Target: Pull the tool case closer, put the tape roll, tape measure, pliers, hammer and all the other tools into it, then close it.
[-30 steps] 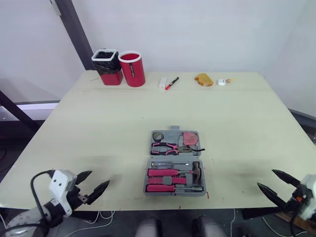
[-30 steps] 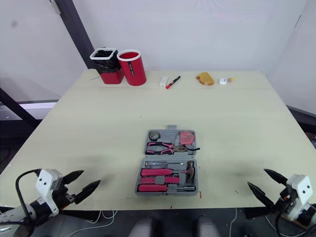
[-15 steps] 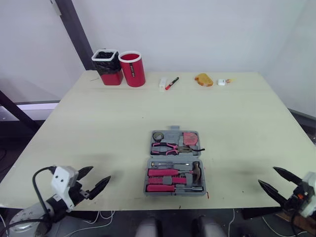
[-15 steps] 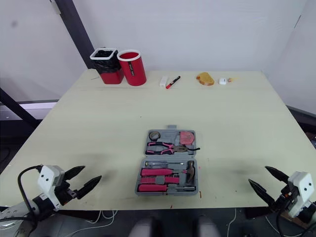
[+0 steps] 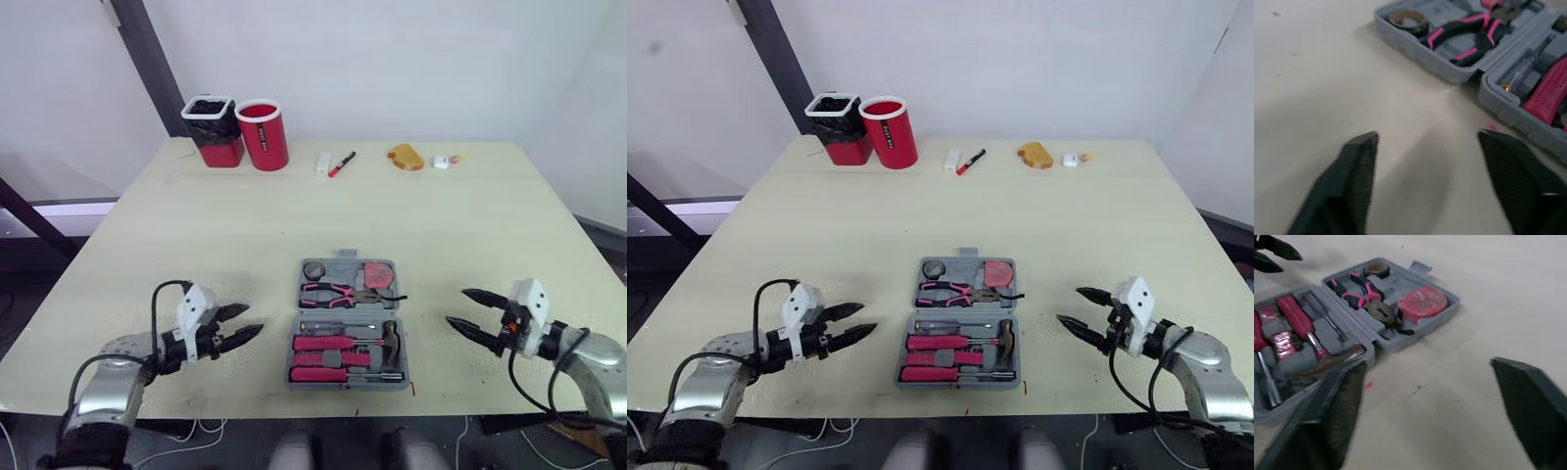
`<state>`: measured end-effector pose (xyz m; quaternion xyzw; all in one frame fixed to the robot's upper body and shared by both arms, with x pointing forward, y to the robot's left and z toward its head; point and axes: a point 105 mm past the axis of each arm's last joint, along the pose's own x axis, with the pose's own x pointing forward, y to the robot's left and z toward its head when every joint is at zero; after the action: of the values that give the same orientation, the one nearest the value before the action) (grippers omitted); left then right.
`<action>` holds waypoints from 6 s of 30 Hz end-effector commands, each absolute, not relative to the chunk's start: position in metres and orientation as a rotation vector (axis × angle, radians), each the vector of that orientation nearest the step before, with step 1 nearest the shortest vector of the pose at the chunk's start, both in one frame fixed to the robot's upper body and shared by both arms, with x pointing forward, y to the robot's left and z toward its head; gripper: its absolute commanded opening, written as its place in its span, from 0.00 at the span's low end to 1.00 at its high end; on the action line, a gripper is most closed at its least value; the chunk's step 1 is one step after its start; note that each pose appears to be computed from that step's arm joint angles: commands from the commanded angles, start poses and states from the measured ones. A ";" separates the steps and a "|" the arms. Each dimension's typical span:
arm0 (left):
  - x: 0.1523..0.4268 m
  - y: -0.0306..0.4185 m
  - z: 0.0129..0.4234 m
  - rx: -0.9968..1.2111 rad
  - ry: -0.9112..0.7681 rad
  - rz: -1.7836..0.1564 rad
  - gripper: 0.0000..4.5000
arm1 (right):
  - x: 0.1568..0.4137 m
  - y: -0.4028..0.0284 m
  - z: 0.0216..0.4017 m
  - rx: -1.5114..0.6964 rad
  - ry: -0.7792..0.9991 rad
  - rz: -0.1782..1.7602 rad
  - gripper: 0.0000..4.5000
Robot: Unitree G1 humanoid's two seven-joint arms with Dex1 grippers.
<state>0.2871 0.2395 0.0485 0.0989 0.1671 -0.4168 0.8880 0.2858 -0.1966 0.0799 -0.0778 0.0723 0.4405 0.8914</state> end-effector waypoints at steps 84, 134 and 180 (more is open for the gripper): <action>0.297 0.157 0.001 0.260 0.557 -1.391 0.00 | 0.309 -0.107 0.034 -0.431 0.241 1.272 0.02; 0.271 0.171 -0.006 0.254 0.654 -1.416 0.00 | 0.290 -0.104 0.030 -0.379 0.289 1.355 0.02; 0.284 0.235 0.032 0.318 0.452 -1.047 0.00 | 0.318 -0.138 0.065 -0.196 0.156 1.056 0.02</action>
<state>0.2808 0.2285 0.0263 0.1435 0.2192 -0.5087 0.8202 0.3122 -0.1396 0.0469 -0.0969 0.1054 0.5055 0.8509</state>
